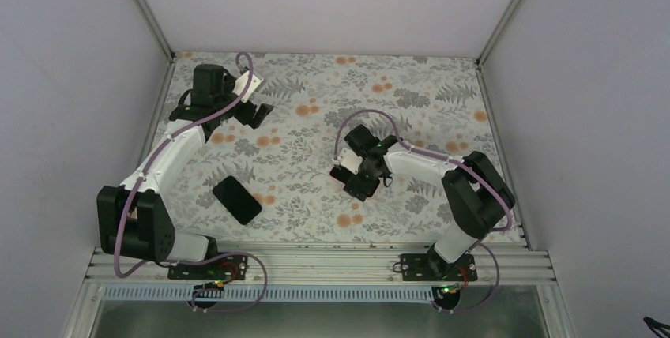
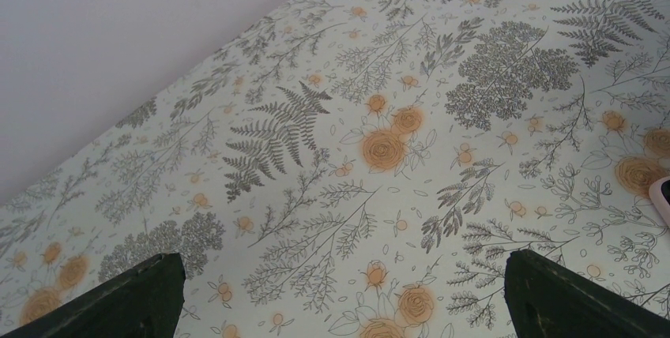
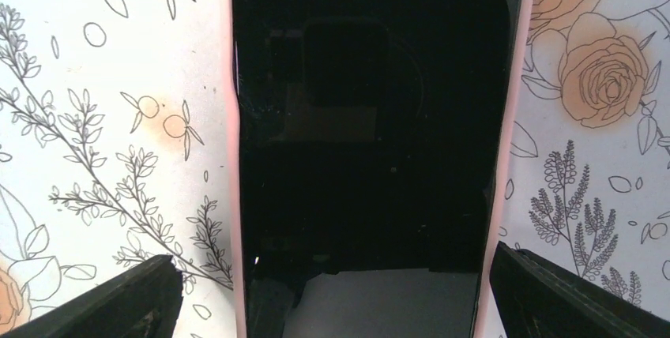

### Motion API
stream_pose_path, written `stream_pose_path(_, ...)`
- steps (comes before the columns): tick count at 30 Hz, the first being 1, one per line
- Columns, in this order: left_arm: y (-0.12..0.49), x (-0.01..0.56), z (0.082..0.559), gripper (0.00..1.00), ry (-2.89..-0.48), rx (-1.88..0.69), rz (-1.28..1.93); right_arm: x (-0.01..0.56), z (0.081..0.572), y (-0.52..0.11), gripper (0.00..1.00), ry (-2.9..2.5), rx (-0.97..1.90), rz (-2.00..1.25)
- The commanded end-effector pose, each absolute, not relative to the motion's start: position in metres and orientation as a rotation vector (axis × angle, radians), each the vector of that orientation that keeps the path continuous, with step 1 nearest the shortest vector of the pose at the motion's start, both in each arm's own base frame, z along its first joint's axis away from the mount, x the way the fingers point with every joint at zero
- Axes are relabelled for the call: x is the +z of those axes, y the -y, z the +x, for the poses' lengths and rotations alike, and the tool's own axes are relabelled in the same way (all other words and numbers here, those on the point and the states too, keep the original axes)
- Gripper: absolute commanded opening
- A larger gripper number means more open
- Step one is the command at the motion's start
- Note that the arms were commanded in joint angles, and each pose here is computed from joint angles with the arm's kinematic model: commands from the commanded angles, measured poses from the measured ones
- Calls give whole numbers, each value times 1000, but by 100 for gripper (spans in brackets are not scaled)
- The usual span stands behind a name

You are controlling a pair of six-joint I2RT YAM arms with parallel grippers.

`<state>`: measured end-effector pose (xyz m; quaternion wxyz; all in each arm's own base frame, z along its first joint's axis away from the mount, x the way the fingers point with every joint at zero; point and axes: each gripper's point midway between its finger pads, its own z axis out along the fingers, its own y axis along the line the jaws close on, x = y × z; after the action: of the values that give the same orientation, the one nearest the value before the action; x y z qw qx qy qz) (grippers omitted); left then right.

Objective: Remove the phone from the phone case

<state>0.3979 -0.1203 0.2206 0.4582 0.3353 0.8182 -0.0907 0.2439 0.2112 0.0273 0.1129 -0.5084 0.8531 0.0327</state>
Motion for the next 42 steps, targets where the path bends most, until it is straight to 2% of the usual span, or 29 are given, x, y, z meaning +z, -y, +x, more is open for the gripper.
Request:
stream_pose_path(1,126,227,398,100,-1990,-240,846,22,248,-211,100,-2510,83,-1461)
stream_pose_path(12,140,229,395,100,-1983,-332,888,0,238,-206,100,-2547,103,-1508)
stream_pose_path(16,152,229,391,100,-1984,-435,910,6,242,-206,88,-2527,89,-1494)
stream_pose_path(20,169,226,382,100,-1998,-615,926,22,255,-206,84,-2462,31,-1447)
stream_pose_path(23,188,221,365,100,-1999,-847,989,39,269,-207,81,-2398,-13,-1397)
stream_pose_path(34,222,198,354,100,-2046,-1434,1012,123,319,-238,83,-2155,-45,-1244)
stream_pose_path(42,236,177,377,100,-2129,-1587,904,150,342,-269,83,-2060,-33,-1223)
